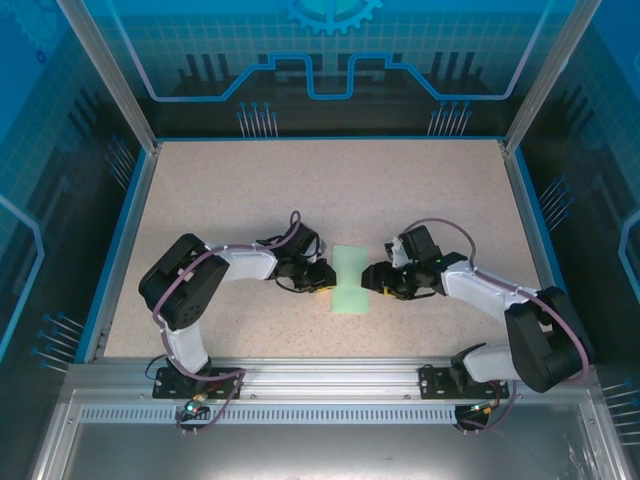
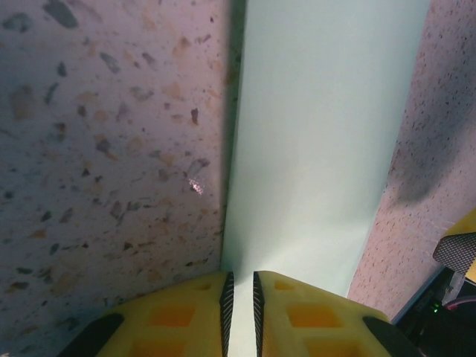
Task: Fold a paper plane with a square sheet of paper (fold left side to right side)
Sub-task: Fold the triangle a second time at the center of the table.
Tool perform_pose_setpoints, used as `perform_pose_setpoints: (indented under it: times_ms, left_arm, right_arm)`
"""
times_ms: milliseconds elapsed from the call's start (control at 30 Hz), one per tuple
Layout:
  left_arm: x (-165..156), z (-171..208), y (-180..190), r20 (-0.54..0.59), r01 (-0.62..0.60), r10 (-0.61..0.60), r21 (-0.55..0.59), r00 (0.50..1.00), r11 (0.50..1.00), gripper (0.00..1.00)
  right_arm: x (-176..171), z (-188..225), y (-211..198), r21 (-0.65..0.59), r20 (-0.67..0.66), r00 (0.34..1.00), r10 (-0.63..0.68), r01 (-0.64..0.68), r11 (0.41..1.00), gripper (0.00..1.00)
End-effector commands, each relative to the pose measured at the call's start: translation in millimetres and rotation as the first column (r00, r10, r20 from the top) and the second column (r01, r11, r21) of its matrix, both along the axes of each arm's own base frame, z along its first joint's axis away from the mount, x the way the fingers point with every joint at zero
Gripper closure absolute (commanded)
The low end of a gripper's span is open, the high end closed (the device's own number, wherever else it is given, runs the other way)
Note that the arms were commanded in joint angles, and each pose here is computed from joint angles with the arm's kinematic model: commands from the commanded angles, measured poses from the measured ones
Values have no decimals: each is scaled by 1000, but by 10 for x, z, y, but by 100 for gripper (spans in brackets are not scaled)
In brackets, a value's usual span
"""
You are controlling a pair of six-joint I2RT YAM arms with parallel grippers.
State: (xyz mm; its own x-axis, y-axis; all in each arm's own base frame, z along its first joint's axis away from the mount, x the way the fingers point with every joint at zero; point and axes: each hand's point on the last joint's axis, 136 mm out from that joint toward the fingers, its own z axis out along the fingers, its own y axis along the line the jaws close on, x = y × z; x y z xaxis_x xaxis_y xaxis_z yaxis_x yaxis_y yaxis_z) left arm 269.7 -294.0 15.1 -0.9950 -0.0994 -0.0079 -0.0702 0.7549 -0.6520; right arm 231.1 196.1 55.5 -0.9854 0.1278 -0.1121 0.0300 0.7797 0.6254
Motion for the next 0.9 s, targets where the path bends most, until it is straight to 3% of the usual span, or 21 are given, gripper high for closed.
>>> perform_pose_setpoints:
  times_ms: [0,400,867]
  left_arm:
    - [-102,-128,82,-29,-9,10,42,1000,999,81]
    - [-112,-139,83,-29,-6,7,41,1000,999,81]
    - [-112,-134,80,-27,-5,6,42,1000,999,81]
  right_arm:
    - [41,21,91,7,-18,1000,11,-10,1000,39]
    - [320,-85,210,-25,-27,1000,11,-12,1000,43]
    - [325,-265,189,-119,-69,998,12,-20,993,41]
